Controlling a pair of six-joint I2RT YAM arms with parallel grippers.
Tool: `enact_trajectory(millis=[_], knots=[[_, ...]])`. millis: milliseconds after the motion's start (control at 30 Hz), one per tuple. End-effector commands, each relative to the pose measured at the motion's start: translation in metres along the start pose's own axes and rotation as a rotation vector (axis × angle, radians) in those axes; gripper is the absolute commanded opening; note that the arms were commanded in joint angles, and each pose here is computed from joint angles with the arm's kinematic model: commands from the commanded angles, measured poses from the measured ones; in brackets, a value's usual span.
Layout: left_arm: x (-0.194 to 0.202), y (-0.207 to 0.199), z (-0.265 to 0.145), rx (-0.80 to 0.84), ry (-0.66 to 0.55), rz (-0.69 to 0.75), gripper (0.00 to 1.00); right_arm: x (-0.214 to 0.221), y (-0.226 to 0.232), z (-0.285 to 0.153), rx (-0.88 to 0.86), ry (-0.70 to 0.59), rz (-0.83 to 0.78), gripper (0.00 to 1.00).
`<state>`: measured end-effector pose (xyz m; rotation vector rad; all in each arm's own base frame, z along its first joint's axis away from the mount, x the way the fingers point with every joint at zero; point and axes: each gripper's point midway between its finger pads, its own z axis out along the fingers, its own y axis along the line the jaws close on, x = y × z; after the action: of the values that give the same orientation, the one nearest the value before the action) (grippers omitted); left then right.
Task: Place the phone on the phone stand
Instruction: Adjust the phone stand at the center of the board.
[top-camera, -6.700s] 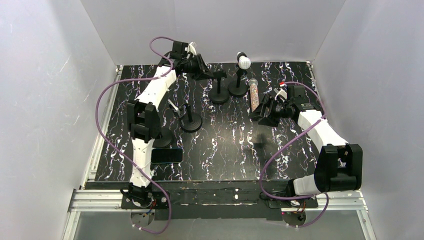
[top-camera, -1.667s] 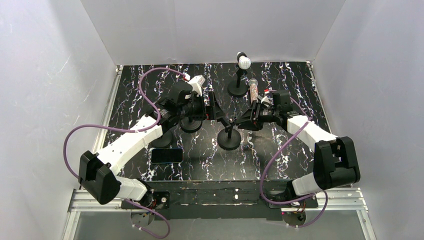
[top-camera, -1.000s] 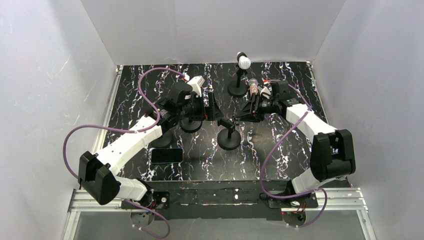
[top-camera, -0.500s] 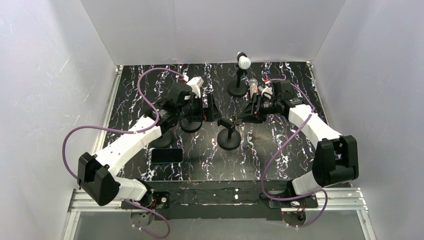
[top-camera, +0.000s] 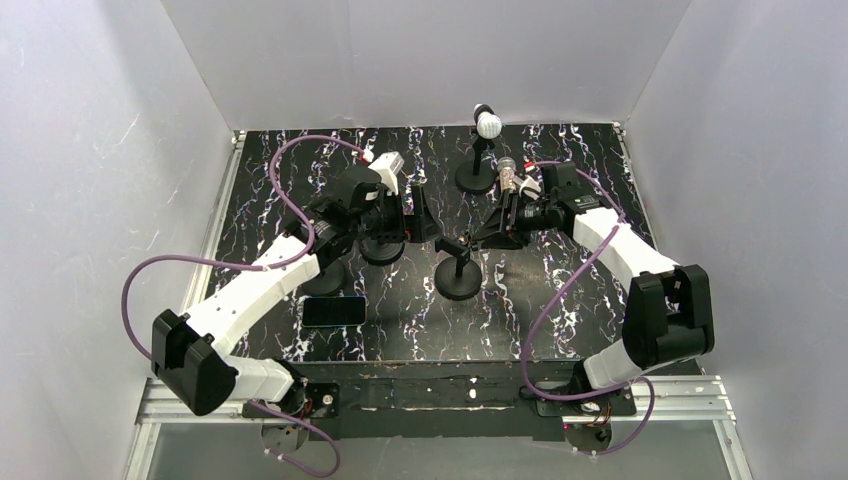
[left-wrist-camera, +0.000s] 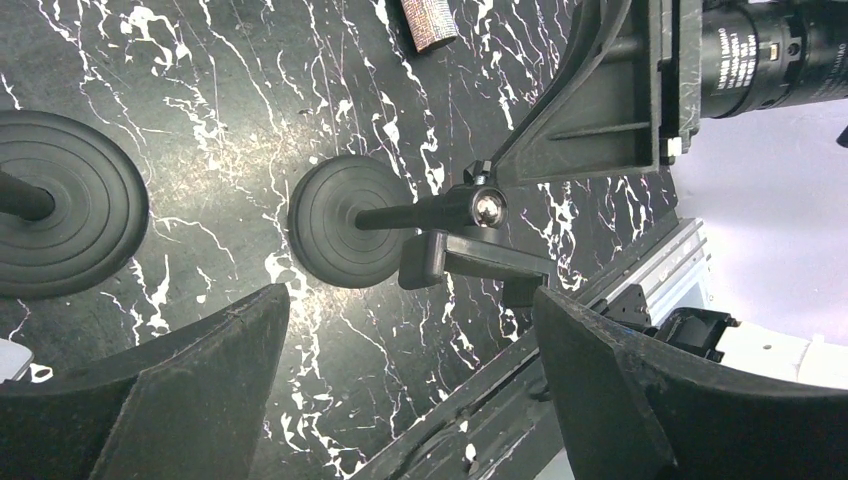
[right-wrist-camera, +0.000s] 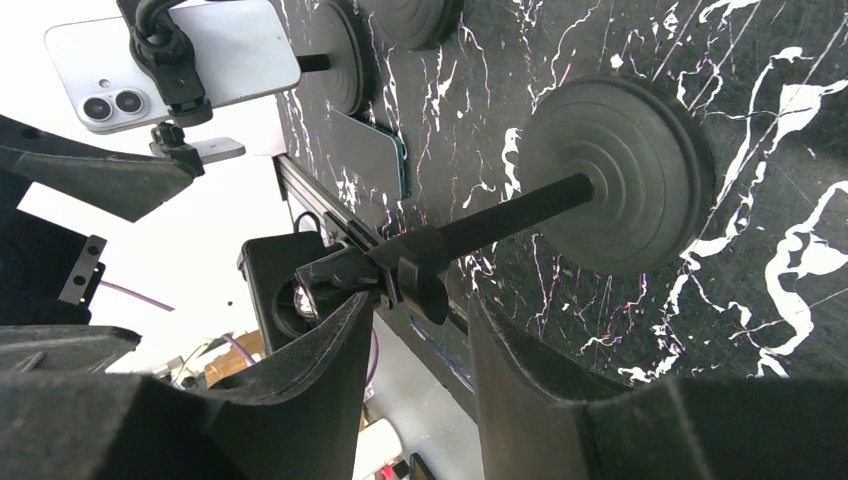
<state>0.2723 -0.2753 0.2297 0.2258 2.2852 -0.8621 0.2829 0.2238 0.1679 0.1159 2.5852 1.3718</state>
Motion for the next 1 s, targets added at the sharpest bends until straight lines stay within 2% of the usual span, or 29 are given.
enact_trajectory(millis=[0,400,533,667,733,967], knots=[[-0.009,-0.002,-0.015,-0.003,-0.057,0.021,0.92,-0.009,0.019,0.002,-0.048,-0.002,-0.046,0.47],[-0.002,0.008,-0.011,-0.034,-0.046,0.022,0.92,-0.016,0.018,0.017,-0.047,0.030,-0.037,0.47],[-0.014,0.002,-0.027,-0.018,-0.103,0.068,0.94,-0.015,0.019,0.012,-0.034,0.020,-0.064,0.47],[-0.033,-0.018,-0.060,0.049,-0.197,0.143,0.97,-0.027,0.032,-0.015,0.050,-0.089,-0.167,0.51],[-0.037,-0.025,-0.081,0.071,-0.244,0.159,0.98,-0.028,0.045,-0.042,0.095,-0.176,-0.262,0.58],[-0.050,-0.026,-0.124,0.047,-0.357,0.197,0.98,0.006,0.089,-0.074,0.079,-0.242,-0.486,0.66]])
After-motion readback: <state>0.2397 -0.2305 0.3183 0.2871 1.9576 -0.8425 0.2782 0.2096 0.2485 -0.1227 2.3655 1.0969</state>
